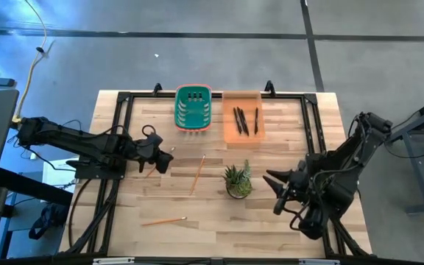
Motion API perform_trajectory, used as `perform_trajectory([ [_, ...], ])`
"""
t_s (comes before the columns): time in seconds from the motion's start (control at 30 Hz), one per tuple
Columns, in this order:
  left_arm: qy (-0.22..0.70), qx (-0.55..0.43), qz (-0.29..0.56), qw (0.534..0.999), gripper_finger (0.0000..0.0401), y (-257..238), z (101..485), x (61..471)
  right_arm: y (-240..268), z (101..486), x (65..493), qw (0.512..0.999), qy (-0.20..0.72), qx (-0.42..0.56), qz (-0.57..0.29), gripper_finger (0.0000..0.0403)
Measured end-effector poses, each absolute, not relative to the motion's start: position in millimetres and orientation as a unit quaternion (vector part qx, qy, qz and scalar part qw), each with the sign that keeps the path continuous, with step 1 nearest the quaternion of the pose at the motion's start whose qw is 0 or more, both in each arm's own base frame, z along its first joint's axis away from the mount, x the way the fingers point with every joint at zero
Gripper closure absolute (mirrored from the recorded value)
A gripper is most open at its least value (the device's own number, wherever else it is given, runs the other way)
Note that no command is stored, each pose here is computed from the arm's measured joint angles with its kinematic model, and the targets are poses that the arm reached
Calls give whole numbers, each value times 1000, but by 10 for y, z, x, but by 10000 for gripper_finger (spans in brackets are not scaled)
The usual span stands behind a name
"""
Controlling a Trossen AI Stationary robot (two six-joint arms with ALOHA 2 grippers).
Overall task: Sort pens & pencils
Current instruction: Put the middle left pencil into the green bin
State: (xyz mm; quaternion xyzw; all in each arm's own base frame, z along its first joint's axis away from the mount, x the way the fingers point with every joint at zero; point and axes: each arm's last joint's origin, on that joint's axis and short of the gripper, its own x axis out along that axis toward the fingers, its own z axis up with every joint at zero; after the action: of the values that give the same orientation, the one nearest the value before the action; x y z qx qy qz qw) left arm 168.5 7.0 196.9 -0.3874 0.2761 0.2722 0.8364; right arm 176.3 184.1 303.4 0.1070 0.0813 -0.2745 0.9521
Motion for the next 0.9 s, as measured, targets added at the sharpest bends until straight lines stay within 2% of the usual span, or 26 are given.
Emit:
perform_trajectory([
  [0.9, 295, -372, 303, 826, 343, 82, 1924, 1634, 2005, 2316, 1556, 957, 52, 182, -220, 306],
])
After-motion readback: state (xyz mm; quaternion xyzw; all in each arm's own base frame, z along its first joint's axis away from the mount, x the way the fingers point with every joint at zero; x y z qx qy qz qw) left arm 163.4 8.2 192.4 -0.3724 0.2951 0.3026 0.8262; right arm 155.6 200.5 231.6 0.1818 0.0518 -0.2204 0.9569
